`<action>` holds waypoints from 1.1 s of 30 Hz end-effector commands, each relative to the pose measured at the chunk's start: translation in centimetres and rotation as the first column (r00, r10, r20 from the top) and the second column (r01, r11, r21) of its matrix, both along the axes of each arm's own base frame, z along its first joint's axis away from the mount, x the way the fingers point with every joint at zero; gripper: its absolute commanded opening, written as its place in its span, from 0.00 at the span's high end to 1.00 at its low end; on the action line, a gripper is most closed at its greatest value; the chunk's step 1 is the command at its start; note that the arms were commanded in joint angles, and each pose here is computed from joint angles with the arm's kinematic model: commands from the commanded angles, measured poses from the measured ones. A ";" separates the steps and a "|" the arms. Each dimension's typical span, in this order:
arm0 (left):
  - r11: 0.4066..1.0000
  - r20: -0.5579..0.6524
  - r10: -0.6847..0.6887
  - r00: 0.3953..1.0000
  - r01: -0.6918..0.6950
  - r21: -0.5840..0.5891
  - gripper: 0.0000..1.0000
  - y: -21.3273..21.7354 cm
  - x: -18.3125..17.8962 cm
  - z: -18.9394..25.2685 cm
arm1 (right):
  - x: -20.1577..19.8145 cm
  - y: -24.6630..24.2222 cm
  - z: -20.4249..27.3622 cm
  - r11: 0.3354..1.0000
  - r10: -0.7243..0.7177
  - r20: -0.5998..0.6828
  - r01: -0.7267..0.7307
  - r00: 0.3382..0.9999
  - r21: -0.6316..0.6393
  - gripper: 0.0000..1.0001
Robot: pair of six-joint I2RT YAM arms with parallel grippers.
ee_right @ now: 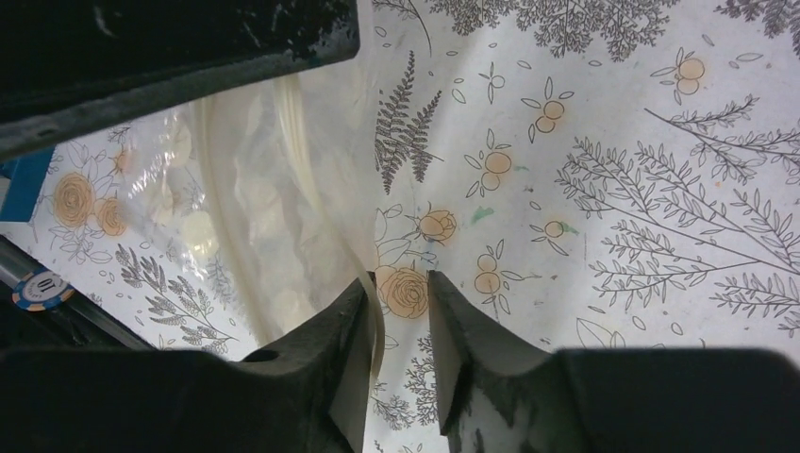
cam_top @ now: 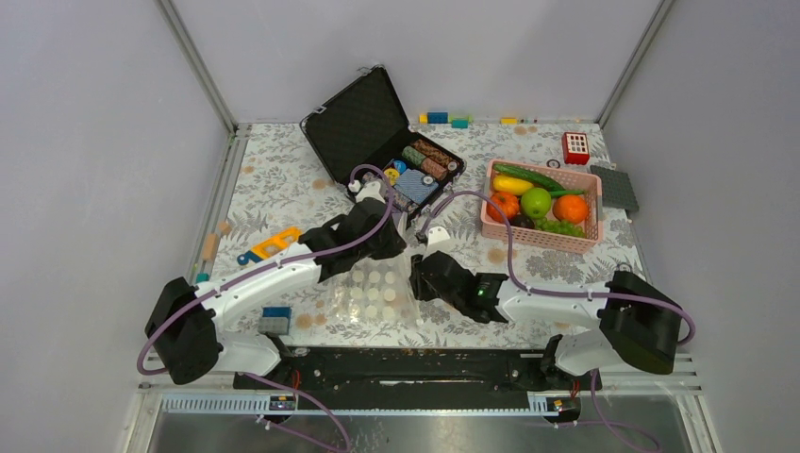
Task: Place the food in the zip-top bag and seal the zipper
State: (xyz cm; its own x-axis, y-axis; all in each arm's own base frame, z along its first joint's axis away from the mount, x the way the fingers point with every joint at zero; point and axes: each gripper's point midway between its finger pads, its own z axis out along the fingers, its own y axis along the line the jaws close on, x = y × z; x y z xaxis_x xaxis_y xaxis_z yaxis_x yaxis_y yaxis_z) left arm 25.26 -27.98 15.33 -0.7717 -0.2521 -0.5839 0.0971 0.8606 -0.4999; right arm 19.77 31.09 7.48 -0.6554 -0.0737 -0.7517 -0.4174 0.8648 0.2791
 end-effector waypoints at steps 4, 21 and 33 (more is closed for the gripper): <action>0.995 0.087 -0.030 0.996 0.038 -0.092 0.92 -1.2 0.6 4.1 | 0.9 0.4 3.8 0.995 -0.021 0.106 0.010 0.994 0.096 0.99; 0.988 0.099 -0.102 0.990 0.113 -0.108 0.05 1.3 -3.2 2.6 | 0.3 -0.9 7.4 0.980 -0.116 0.031 0.109 0.993 0.166 1.00; 0.996 0.085 -0.005 0.996 0.012 -0.084 0.13 2.3 -2.2 1.1 | -0.2 -1.1 8.1 0.972 -0.118 0.011 0.113 0.993 0.208 1.00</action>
State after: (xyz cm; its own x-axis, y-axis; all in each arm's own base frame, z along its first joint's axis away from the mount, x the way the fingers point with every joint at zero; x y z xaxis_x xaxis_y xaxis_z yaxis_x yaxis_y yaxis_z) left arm 21.85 -25.37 15.33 -0.7616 -0.2421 -0.6011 0.1644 0.8250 -0.5406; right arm 19.34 29.62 12.99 -0.6593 0.0856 -0.7470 -0.3333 0.8573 0.3924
